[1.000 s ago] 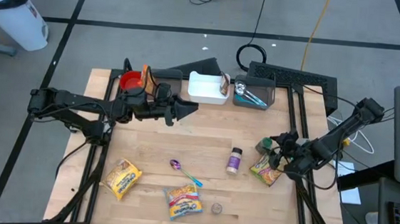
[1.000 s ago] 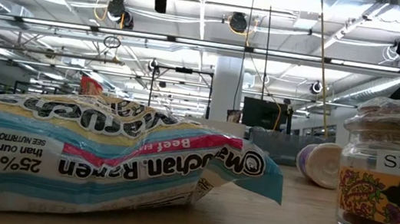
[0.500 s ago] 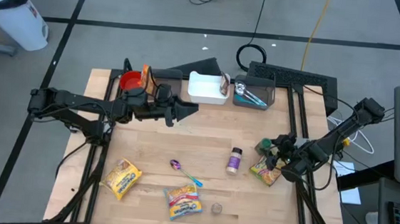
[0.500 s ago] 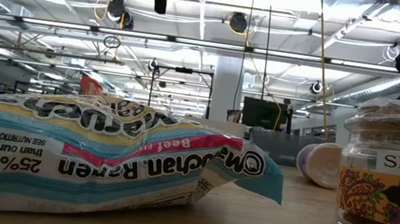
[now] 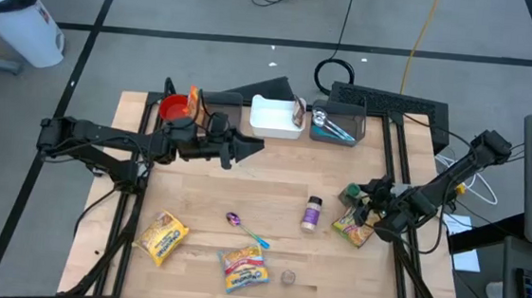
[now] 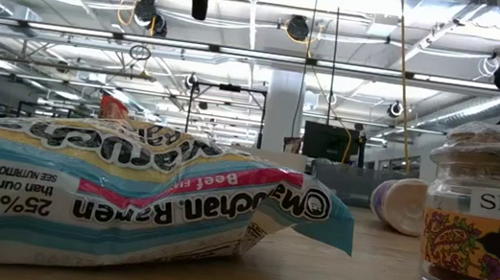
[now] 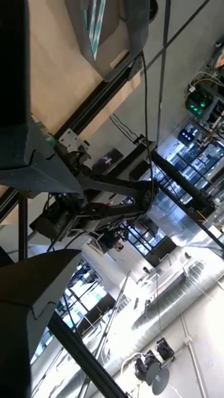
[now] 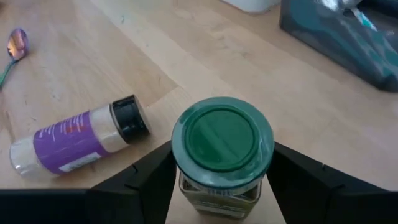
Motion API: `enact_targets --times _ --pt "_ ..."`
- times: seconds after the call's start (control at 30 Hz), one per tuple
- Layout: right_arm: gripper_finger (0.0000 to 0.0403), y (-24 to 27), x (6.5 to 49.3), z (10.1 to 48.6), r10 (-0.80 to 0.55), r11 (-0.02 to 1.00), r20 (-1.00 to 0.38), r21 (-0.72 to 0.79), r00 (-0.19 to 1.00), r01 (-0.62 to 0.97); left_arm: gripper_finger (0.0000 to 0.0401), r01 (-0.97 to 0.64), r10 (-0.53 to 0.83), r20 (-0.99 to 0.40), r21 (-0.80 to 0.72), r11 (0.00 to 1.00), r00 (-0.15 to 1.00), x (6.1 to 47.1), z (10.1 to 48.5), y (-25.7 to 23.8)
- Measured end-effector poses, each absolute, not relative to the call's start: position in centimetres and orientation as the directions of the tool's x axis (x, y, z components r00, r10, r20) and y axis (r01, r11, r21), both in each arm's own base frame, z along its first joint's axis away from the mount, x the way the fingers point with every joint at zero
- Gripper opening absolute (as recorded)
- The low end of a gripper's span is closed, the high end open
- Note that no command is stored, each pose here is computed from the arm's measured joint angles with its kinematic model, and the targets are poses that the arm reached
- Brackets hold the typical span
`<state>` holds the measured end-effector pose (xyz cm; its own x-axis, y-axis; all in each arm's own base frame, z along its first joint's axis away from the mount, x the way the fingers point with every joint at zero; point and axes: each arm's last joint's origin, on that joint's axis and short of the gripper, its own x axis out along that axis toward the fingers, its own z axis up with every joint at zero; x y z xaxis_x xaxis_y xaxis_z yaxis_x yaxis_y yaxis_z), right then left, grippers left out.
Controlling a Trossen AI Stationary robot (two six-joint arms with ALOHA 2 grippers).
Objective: Pick & Place Food Item
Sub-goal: Put the green seasoning bottle into the white bin
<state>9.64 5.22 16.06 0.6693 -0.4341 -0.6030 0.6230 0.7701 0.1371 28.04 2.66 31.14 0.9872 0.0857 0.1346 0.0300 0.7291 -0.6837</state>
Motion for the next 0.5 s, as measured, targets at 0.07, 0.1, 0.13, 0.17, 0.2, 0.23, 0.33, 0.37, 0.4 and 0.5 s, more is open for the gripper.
enact_targets --times 0.07,0.1,0.13,0.17,0.2,0.23,0.33,0.37,0.4,0.5 --pt "0.0225 5.2 9.6 15.6 -0.437 0.759 -0.595 0.159 0.674 0.632 0.0168 0.029 0.085 0.133 -0.684 0.729 0.988 28.0 31.1 2.7" --pt "0.0226 5.2 9.6 15.3 -0.437 0.754 -0.591 0.171 0.679 0.634 0.0168 0.029 0.085 0.133 -0.684 0.729 0.987 28.0 31.1 2.7" --pt "0.0228 5.2 9.6 15.0 -0.434 0.750 -0.586 0.184 0.684 0.635 0.0168 0.029 0.085 0.133 -0.684 0.729 0.987 28.0 31.1 2.7" --pt "0.0230 5.2 9.6 14.7 -0.429 0.747 -0.586 0.198 0.687 0.635 0.0168 0.029 0.085 0.133 -0.684 0.729 0.987 28.0 31.1 2.7" --pt "0.0231 5.2 9.6 14.3 -0.412 0.744 -0.601 0.212 0.685 0.633 0.0168 0.029 0.085 0.133 -0.684 0.729 0.987 28.0 31.1 2.7" --pt "0.0232 5.2 9.5 13.8 -0.396 0.744 -0.615 0.221 0.682 0.631 0.0168 0.029 0.085 0.133 -0.684 0.729 0.987 28.0 31.1 2.7" --pt "0.0232 5.2 9.5 12.8 -0.352 0.739 -0.633 0.265 0.690 0.620 0.0168 0.029 0.085 0.133 -0.684 0.729 0.987 28.0 31.1 2.7" --pt "0.0231 5.2 9.5 12.5 -0.342 0.734 -0.633 0.281 0.694 0.618 0.0168 0.029 0.085 0.133 -0.684 0.729 0.987 28.0 31.1 2.7" --pt "0.0230 5.2 9.6 12.3 -0.337 0.728 -0.628 0.299 0.702 0.617 0.0168 0.029 0.085 0.133 -0.684 0.729 0.987 28.0 31.1 2.7" --pt "0.0230 5.2 9.8 11.9 -0.326 0.716 -0.604 0.344 0.727 0.607 0.0168 0.030 0.085 0.133 -0.684 0.729 0.987 28.0 31.1 2.7"
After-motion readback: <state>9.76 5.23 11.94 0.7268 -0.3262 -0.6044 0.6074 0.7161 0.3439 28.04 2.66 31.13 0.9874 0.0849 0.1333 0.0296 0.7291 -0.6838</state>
